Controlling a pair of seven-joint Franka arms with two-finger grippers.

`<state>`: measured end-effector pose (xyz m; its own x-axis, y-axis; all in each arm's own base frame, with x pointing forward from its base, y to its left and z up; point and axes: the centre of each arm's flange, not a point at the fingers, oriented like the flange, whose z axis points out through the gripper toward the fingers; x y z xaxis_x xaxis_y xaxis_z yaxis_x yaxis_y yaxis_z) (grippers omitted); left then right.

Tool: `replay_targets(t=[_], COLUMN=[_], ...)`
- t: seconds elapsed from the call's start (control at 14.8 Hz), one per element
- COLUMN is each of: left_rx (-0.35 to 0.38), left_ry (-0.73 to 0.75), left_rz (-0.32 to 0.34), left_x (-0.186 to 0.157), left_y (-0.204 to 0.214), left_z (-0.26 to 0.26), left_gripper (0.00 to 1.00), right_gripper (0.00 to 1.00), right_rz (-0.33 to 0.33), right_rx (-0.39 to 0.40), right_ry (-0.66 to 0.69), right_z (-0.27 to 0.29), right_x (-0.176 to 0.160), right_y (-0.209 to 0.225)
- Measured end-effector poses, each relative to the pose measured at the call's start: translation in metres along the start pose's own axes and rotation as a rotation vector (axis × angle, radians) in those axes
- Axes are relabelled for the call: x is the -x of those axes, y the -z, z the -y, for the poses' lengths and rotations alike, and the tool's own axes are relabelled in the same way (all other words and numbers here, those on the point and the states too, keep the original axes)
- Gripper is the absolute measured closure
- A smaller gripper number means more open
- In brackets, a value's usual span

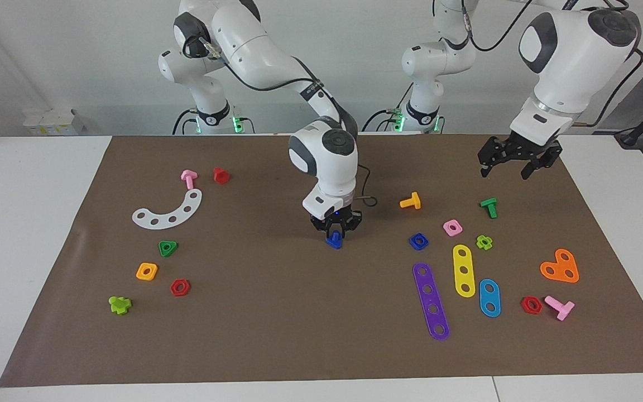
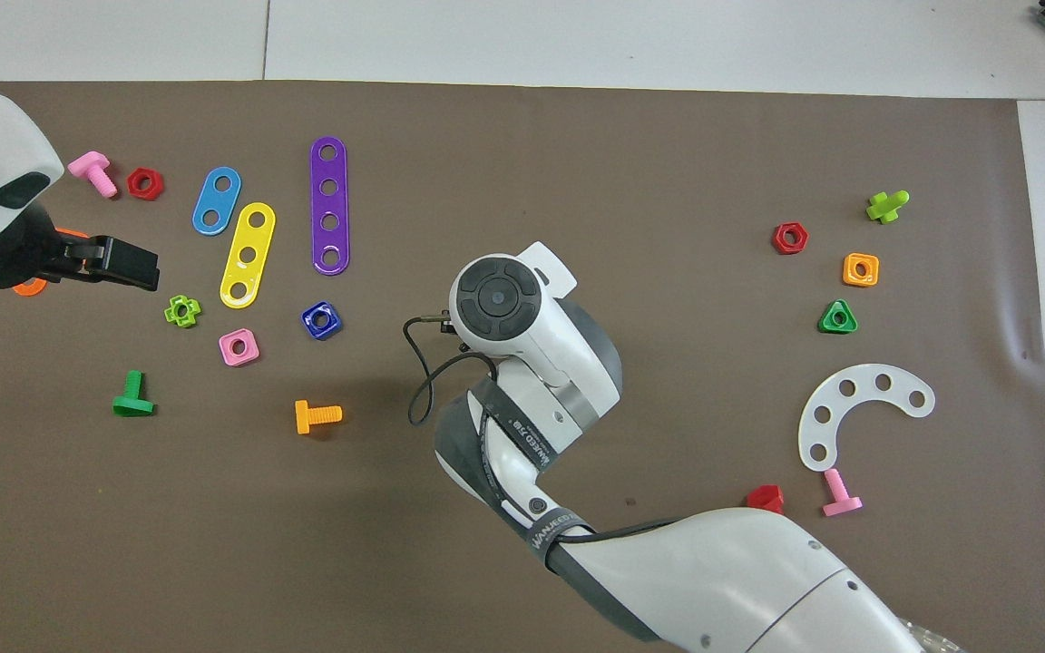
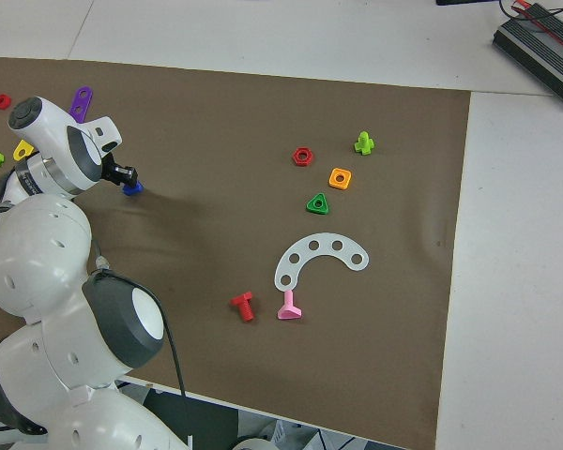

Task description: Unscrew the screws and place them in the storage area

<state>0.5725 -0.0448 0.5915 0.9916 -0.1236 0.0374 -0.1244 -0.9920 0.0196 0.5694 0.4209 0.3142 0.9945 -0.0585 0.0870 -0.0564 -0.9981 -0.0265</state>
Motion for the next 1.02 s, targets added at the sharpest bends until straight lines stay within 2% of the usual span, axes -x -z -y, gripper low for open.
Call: replay_targets(t=[0.2,0.47,0.68,0.81,1.02], left_rx=[-0.007,-0.001,0.014,0.018,0.015], left_ry=[0.012,0.014,0.018,0.018,0.016], left_rz=[-0.034,0.006,0.036,0.025,0.026], left_x=[0.003,0.011,-0.001,-0.008,-0.007], left_y=[0.03,0.073,0.085,0.086,0.076], left_z=[0.007,0.009,0.017,0.019,0.016], left_gripper=[0.0,0.0,0.0,0.0,0.0], right_gripper=[0.59,0.6,0.63,0.81,0.81], right_rz=[0.001,-0.007,-0.003,-0.003,-0.004], right_rx=[0.001,-0.006,-0.004,-0.002,-0.002], right_ry=[0.0,0.001,0.002,0.003,0.005], right_z=[0.0,0.0,-0.001,-0.002,-0.001], right_x=[0.0,0.001,0.002,0.003,0.003], right_y=[0.0,-0.003,-0.007,-0.007,-0.006])
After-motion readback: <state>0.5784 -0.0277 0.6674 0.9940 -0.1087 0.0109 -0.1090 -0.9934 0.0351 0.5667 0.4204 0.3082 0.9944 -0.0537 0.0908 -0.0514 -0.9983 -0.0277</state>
